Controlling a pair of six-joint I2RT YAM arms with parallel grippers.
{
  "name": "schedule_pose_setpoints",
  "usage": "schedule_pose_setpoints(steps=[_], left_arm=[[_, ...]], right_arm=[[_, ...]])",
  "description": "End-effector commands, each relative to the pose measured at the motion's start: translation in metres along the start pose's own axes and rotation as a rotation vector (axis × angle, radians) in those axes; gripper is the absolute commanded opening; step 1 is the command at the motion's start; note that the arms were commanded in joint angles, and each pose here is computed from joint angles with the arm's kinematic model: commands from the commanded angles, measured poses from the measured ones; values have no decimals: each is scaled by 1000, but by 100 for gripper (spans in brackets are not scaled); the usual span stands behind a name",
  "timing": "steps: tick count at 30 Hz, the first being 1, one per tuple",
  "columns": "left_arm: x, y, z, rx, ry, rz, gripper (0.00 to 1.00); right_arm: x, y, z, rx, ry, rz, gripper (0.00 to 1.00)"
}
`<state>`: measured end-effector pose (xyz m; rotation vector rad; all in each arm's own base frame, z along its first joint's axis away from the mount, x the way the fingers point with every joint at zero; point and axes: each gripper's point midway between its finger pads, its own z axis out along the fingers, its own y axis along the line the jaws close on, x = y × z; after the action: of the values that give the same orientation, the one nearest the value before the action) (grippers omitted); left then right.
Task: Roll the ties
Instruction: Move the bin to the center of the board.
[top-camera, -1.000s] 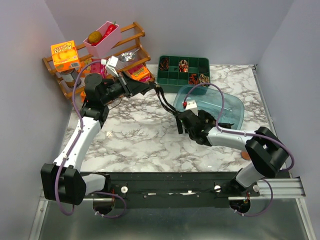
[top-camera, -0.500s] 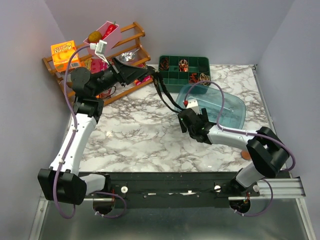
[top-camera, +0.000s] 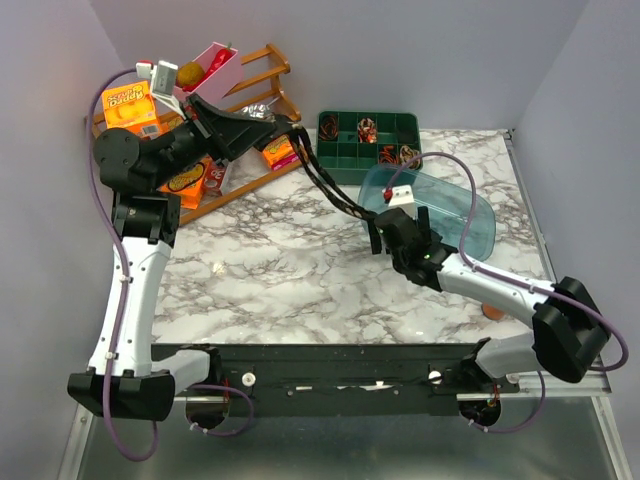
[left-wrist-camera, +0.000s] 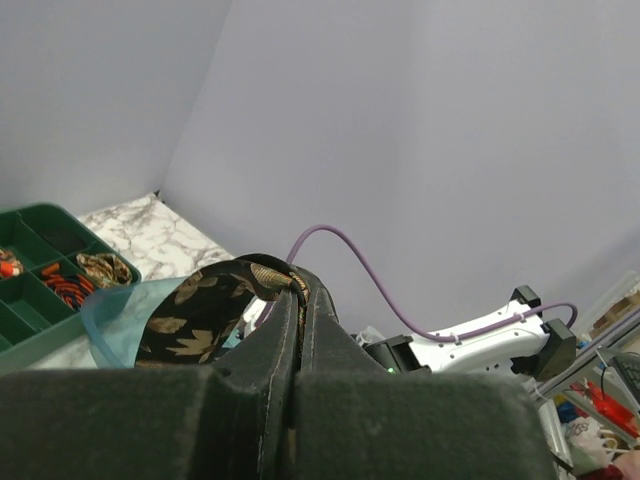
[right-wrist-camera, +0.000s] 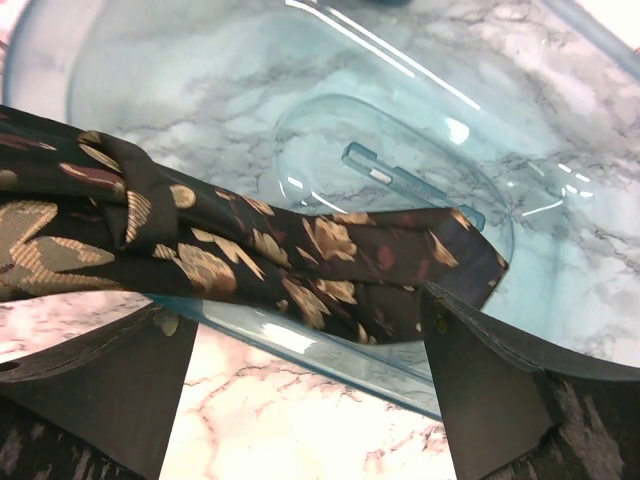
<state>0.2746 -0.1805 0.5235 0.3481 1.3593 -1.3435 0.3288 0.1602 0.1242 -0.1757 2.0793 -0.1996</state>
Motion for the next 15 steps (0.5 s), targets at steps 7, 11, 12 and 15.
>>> schedule_pose_setpoints(steps=[7,11,12,15], left_arm=[[-15,-12,-6,-6,19,39,0],[-23,-5,-6,-31,7,33,0],[-24,-4,-7,-35,6,32,0],[-27,-6,-6,-31,-1,33,0]], right_arm=[[5,7,1,-52,41,-47,98],[23,10,2,-66,93,-70,99],[26,9,2,-63,106,-71,100],[40,9,2,-61,149,-84,100]])
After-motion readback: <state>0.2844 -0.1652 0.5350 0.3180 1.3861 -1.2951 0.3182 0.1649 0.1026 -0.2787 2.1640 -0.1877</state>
